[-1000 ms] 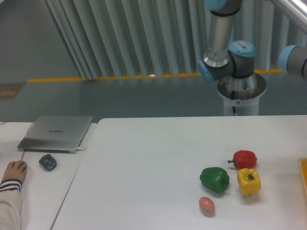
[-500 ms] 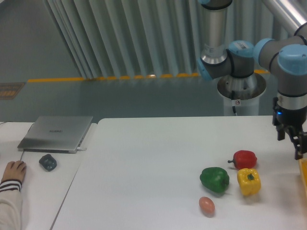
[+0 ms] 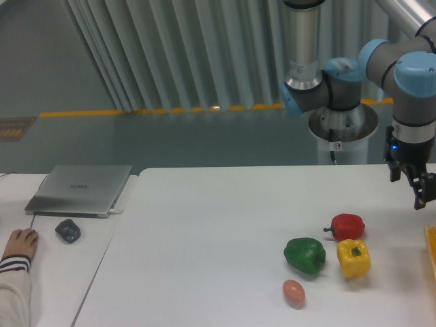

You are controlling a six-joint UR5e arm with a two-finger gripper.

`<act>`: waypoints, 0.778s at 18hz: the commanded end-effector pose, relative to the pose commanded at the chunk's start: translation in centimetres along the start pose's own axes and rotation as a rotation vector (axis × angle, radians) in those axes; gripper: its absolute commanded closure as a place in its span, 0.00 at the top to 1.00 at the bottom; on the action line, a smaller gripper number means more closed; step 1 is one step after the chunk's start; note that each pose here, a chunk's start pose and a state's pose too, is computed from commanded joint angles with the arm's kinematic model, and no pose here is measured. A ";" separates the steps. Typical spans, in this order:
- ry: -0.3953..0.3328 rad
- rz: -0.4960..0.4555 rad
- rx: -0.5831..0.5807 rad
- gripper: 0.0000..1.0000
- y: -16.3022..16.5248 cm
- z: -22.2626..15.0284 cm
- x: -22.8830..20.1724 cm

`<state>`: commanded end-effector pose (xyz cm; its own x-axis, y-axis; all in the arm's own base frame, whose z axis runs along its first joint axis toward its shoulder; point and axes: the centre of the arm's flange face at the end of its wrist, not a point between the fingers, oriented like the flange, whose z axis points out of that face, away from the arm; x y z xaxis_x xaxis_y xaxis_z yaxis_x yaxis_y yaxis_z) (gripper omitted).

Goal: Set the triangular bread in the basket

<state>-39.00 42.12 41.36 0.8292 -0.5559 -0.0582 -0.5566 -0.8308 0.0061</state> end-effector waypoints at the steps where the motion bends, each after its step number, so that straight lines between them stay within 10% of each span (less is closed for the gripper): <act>1: 0.000 0.000 0.000 1.00 0.0 0.0 0.0; 14: 0.014 0.002 0.000 1.00 -0.1 0.0 0.5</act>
<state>-38.52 41.90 41.34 0.8289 -0.5576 -0.0445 -0.5579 -0.8299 0.0061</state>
